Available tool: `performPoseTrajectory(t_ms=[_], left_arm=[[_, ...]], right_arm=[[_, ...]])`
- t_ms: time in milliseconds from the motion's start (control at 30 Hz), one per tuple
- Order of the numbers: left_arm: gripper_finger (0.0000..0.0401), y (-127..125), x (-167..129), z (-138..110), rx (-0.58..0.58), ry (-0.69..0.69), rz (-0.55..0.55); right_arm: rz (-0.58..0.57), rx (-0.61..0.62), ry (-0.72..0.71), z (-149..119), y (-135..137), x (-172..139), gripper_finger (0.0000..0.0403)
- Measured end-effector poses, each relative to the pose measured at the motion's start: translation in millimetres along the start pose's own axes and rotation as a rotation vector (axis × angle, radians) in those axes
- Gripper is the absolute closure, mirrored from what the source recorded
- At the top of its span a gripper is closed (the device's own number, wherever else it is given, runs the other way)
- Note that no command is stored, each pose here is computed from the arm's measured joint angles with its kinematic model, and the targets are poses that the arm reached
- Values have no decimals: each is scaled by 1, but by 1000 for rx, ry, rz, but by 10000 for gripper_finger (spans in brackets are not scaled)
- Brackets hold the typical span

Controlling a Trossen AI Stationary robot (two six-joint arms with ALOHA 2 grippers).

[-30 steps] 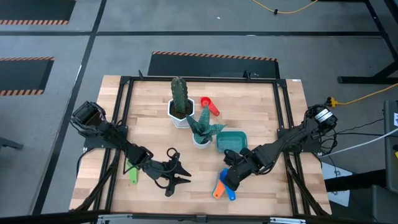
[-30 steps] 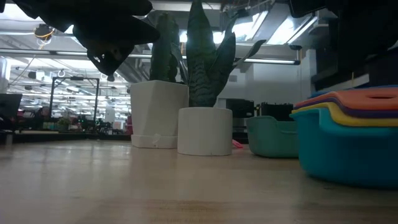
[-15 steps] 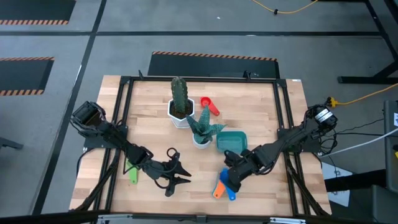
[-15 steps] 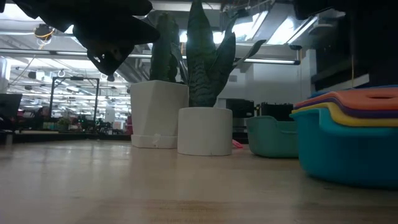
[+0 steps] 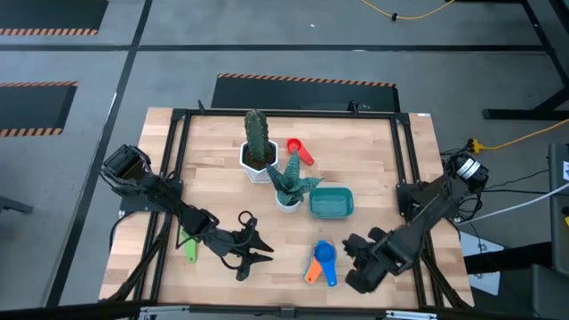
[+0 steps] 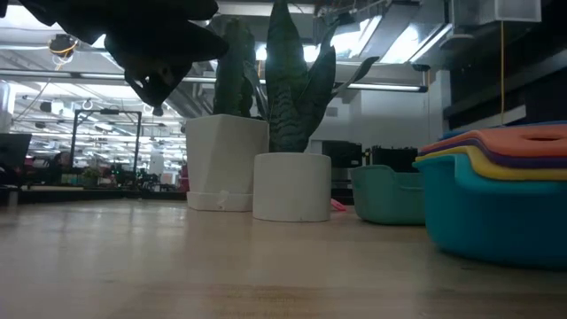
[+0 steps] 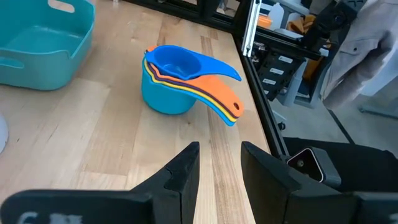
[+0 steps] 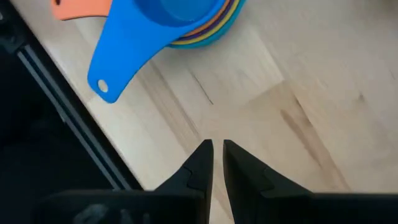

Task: Nest measuring cups in basket
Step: Stack the blue measuring cup on top of the orange measuring cup

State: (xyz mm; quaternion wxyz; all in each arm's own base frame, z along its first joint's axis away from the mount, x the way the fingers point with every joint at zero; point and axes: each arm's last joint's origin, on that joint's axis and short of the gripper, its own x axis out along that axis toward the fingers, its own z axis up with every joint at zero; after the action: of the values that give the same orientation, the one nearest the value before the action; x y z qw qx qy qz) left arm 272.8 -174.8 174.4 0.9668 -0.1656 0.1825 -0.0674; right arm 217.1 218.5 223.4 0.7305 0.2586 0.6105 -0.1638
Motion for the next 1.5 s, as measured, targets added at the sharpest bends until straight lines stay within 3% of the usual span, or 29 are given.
performPoseTrajectory(t_ms=[333, 900, 1033, 1233, 1500], left_arm=[[291, 0, 0, 0, -2, -4, 0], [291, 22, 8, 12, -33, -38, 83], [291, 24, 15, 3, -32, -27, 87], [291, 22, 47, -17, -59, 5, 73], [291, 19, 105, -25, -60, 50, 11]], right_arm=[[-35, -36, -44, -31, 14, 26, 361], [-15, -11, -124, -24, 32, 74, 361], [-5, 1, -137, -20, 33, 76, 361], [22, 20, -148, -14, 35, 77, 361], [97, 49, -162, -7, 42, 77, 361]])
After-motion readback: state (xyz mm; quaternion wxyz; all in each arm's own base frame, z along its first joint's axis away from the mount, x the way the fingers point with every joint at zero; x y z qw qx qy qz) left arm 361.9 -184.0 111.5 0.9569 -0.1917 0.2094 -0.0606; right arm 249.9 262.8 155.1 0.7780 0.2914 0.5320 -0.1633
